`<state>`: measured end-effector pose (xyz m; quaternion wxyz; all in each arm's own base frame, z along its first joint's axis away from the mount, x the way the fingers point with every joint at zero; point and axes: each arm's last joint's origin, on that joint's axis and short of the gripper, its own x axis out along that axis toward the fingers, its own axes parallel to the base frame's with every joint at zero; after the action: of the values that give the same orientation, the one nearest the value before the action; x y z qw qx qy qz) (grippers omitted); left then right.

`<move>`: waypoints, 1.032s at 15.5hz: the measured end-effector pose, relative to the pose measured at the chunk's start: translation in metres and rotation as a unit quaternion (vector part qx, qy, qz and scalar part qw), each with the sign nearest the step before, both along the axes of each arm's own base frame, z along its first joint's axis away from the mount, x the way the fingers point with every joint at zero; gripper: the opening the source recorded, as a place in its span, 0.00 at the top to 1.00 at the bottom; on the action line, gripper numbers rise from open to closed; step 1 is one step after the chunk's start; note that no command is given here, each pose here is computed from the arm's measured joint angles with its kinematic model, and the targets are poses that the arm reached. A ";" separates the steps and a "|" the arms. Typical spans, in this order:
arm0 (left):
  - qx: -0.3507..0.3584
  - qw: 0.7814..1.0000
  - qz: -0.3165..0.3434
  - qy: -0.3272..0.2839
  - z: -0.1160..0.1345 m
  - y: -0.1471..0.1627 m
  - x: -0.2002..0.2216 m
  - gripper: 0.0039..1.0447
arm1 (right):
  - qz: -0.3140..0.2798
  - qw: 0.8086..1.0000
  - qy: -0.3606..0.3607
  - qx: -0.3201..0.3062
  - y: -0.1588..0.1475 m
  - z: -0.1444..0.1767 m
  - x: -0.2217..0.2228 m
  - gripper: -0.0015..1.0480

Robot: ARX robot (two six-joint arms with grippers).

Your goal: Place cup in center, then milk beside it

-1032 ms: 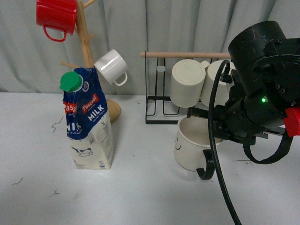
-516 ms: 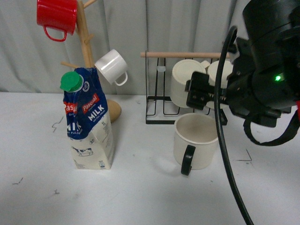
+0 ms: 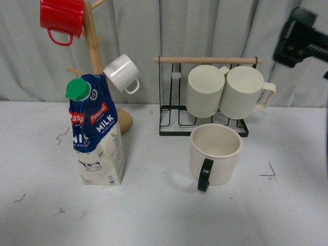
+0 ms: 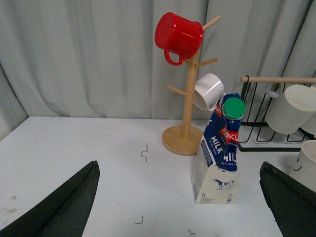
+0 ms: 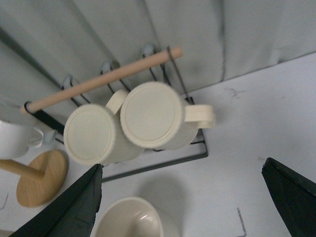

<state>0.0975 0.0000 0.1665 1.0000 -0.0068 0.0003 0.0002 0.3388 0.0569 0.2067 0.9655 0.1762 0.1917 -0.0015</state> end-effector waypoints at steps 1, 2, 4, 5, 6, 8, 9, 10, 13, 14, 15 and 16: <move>0.000 1.000 0.000 0.000 0.000 0.000 0.000 0.06 | -0.003 1.000 -0.006 0.002 -0.004 0.003 -0.003 0.06; 0.000 1.000 0.000 0.000 0.000 0.000 0.000 0.06 | -0.007 1.000 -0.013 0.004 -0.009 0.006 -0.006 0.06; 0.000 1.000 0.000 0.000 0.000 0.000 0.000 0.06 | -0.016 0.998 -0.067 -0.006 -0.018 0.011 -0.012 0.10; 0.000 1.000 0.000 0.000 0.000 0.000 0.000 0.06 | -0.018 0.996 -0.082 -0.011 -0.020 0.012 -0.014 0.11; 0.000 1.000 0.000 0.000 0.000 0.000 0.000 0.06 | -0.020 0.994 -0.105 -0.024 -0.025 0.013 -0.019 0.15; 0.000 1.000 0.000 0.000 0.000 0.000 0.000 0.06 | -0.021 0.990 -0.133 -0.042 -0.032 0.016 -0.029 0.20; 0.000 1.000 0.000 0.000 0.000 0.000 0.000 0.06 | -0.019 0.987 -0.149 -0.062 -0.037 0.016 -0.037 0.24; 0.000 1.000 0.000 0.000 0.000 0.000 0.000 0.06 | -0.016 0.984 -0.159 -0.078 -0.042 0.017 -0.046 0.27; 0.000 1.000 0.000 0.000 0.000 0.000 0.000 0.06 | -0.008 0.980 -0.167 -0.109 -0.053 0.018 -0.067 0.36; 0.000 1.000 0.000 0.000 0.000 0.000 0.000 0.06 | -0.009 0.977 -0.168 -0.128 -0.056 0.019 -0.080 0.41; 0.000 1.000 0.000 0.000 0.000 0.000 0.000 0.06 | -0.012 0.977 -0.167 -0.135 -0.058 0.020 -0.088 0.45; 0.000 1.000 0.000 0.000 0.000 0.000 0.000 0.06 | -0.012 0.975 -0.166 -0.144 -0.060 0.021 -0.099 0.50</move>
<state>0.0975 0.0000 0.1665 1.0000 -0.0068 0.0003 0.0002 0.2399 -0.0027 0.2276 0.9990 0.0351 0.0241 -0.0119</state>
